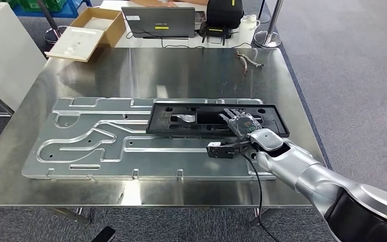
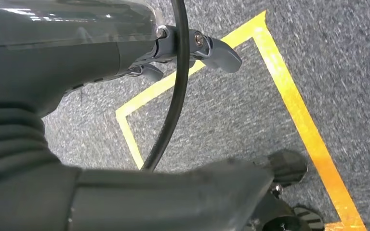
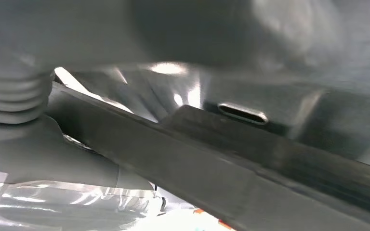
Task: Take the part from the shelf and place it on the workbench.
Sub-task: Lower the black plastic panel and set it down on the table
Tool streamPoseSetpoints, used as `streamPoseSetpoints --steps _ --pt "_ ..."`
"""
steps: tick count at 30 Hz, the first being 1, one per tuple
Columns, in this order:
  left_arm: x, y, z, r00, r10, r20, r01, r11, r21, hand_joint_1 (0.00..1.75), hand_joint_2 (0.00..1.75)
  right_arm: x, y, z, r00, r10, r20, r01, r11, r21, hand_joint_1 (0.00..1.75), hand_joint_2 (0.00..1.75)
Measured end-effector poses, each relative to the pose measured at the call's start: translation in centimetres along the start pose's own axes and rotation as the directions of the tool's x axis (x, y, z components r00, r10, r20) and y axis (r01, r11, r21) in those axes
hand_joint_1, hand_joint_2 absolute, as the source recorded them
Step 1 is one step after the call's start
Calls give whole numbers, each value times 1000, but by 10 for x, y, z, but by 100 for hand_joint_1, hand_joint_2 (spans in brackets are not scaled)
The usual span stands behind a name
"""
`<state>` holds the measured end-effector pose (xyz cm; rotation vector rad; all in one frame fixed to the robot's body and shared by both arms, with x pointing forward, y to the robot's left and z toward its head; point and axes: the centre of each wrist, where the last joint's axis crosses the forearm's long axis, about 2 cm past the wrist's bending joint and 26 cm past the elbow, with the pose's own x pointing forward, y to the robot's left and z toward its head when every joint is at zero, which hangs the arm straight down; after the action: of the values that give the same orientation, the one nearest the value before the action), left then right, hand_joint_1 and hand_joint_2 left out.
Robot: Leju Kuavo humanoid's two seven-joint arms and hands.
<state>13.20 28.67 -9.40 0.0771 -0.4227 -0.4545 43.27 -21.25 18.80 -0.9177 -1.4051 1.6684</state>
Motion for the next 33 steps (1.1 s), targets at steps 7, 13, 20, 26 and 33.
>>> streamPoseSetpoints --steps 7,13,20,26,33 --pt "3 1 0 1000 2 5 -2 1000 2 0 0 -3 7 2 1000 -1 -14 1 1000 19 0 0" --pt "2 1 0 1000 3 4 -3 1000 1 0 0 -2 3 0 1000 -1 -10 1 1000 8 0 0" --pt "0 0 0 1000 20 2 -20 1000 -7 0 0 -2 5 1 1000 -4 -5 4 1000 -1 0 0" --pt "-2 -1 0 1000 24 -3 -24 1000 -13 0 0 -5 5 1 1000 14 -9 -15 1000 -24 0 0" --pt "0 0 0 1000 30 0 -30 999 -11 0 0 -11 -8 -1 996 83 -14 -84 992 -98 0 0"
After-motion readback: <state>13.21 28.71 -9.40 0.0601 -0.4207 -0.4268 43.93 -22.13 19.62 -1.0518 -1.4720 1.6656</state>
